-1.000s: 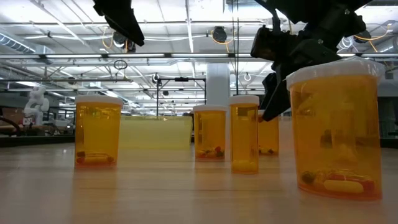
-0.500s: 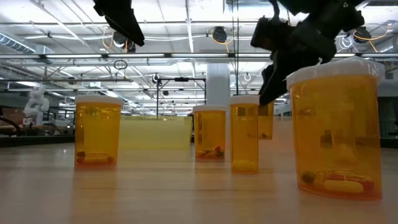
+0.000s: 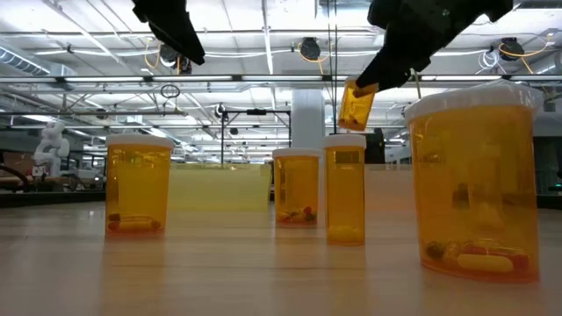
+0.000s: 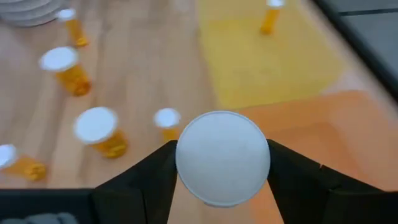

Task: Pick and place medicine bottles into bin by pill shape (circle, oval)
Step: Put the big orange pill bottle into the orange bin

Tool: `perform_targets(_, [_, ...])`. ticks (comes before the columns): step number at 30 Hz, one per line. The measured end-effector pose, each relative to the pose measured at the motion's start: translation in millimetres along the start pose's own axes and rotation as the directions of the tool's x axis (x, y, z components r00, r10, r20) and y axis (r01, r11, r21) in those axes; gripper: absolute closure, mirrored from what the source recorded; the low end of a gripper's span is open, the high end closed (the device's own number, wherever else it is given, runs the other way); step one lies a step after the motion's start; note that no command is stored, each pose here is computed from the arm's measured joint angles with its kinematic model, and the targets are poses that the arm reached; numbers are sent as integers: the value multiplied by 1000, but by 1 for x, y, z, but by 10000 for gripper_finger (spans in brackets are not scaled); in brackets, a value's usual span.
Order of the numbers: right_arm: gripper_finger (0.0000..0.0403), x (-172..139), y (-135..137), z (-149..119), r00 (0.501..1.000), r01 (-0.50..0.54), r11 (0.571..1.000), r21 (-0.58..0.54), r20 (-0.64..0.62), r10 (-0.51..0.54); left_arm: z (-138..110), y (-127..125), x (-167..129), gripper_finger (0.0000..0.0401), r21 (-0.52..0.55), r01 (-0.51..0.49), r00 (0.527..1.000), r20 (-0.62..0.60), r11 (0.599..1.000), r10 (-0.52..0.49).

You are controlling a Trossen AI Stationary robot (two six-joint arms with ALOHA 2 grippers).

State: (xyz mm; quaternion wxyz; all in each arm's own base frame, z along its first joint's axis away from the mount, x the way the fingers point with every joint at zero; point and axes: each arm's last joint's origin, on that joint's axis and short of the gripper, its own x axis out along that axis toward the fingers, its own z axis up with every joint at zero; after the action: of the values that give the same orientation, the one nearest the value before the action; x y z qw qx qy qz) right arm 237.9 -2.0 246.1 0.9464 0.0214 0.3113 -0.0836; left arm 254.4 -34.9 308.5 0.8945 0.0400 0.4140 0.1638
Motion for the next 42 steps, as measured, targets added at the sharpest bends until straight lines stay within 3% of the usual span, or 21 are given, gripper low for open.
perform_targets(6, [188, -9, -40, 0, 991, 135, 991, 4, -16, -135, 0, 0, 0, 158, -1, 0, 1000, 1, 1000, 0])
perform_targets(14, [188, -9, -93, -7, 948, 313, 948, 55, -80, -309, 0, 0, 0, 158, -2, 1, 1000, 2, 1000, -1])
perform_targets(20, [188, -4, -122, -19, 931, 363, 917, 167, -111, -349, 0, 0, 0, 158, -7, 1, 1000, 3, 1000, -1])
perform_targets(42, [188, 7, -140, -86, 899, 436, 866, 244, -164, -406, 7, -2, 0, 158, -50, 21, 997, 70, 999, -17])
